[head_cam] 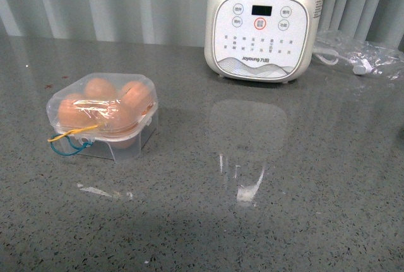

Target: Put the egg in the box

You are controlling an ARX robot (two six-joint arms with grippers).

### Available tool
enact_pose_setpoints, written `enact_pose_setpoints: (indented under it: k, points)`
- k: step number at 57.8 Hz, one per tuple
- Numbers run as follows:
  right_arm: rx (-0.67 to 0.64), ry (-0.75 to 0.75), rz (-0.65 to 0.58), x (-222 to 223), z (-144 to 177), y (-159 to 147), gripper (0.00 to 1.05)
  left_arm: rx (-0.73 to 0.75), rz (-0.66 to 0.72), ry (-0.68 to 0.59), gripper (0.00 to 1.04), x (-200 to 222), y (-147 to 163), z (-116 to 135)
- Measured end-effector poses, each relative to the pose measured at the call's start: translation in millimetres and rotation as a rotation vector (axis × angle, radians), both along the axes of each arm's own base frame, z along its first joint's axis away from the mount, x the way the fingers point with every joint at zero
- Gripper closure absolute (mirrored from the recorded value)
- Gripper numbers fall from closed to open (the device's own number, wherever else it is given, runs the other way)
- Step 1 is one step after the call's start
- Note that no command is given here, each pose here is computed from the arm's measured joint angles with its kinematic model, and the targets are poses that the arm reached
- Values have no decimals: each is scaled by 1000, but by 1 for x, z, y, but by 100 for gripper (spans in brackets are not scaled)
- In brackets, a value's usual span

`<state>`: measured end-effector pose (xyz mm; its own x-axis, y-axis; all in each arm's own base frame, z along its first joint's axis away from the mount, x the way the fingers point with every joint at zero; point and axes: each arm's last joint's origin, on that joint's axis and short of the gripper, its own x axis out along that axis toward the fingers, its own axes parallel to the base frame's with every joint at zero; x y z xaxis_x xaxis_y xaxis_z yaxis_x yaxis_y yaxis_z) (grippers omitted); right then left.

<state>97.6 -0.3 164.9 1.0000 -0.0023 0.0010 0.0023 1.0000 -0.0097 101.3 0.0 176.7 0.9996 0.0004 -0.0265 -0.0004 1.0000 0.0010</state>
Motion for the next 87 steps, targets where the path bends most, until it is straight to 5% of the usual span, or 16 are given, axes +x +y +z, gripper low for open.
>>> enact_pose_setpoints:
  k: [37, 71, 87]
  points:
    - [0, 0, 0, 0, 0, 0, 7, -3, 0, -51, 101, -5, 0, -4]
    - [0, 0, 0, 0, 0, 0, 7, -3, 0, -51, 7, -5, 0, -4]
    - [0, 0, 0, 0, 0, 0, 7, -3, 0, -51, 7, -5, 0, -4]
